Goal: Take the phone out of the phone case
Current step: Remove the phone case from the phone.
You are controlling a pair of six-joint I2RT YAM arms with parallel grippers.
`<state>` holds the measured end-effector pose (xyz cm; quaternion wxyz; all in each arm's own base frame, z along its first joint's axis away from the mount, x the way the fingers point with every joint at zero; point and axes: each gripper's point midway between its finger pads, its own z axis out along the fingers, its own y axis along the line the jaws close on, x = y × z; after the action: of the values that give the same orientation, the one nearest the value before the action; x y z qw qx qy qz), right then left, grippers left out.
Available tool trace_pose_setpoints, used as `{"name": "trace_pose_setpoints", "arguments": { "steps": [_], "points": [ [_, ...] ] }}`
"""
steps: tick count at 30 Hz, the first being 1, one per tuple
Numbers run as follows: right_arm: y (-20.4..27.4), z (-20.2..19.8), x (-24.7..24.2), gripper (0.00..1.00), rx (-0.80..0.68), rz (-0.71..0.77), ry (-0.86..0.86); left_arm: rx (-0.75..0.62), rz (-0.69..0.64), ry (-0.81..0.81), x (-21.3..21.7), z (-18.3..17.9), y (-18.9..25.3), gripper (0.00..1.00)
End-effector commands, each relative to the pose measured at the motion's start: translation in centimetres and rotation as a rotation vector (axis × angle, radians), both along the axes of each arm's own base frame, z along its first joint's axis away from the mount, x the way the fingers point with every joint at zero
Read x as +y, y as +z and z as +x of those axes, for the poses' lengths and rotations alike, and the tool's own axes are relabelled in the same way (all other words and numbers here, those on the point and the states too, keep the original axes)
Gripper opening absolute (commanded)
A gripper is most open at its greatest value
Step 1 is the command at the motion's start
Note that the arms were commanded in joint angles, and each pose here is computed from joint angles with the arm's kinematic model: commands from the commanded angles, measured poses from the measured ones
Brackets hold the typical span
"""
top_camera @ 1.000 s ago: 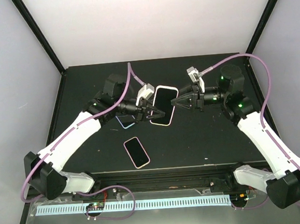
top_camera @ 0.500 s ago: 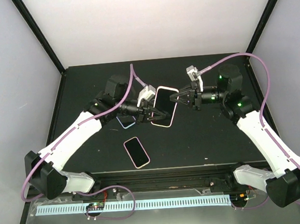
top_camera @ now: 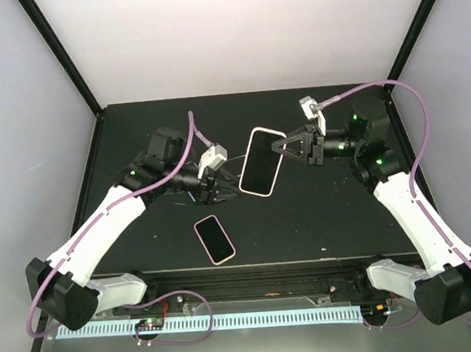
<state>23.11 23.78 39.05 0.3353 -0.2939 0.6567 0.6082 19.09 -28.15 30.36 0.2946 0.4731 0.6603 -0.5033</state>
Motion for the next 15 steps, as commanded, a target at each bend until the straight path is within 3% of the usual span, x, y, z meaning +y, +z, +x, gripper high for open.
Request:
{"name": "trace_pose_setpoints", "arguments": {
  "steps": [1,7,15],
  "points": [
    [1.8,-1.6,-0.2,0.01,-0.048,0.038,0.065,-0.023,-0.030,-0.019,0.8,-0.7,0.5,0.42],
    [1.8,-1.9,-0.2,0.01,-0.049,0.043,0.075,0.010,-0.071,-0.034,0.9,-0.6,1.3,0.36],
    [1.3,-1.6,-0.3,0.01,-0.053,0.033,0.050,0.029,-0.157,-0.142,1.0,-2.5,2.9,0.46]
  ]
}}
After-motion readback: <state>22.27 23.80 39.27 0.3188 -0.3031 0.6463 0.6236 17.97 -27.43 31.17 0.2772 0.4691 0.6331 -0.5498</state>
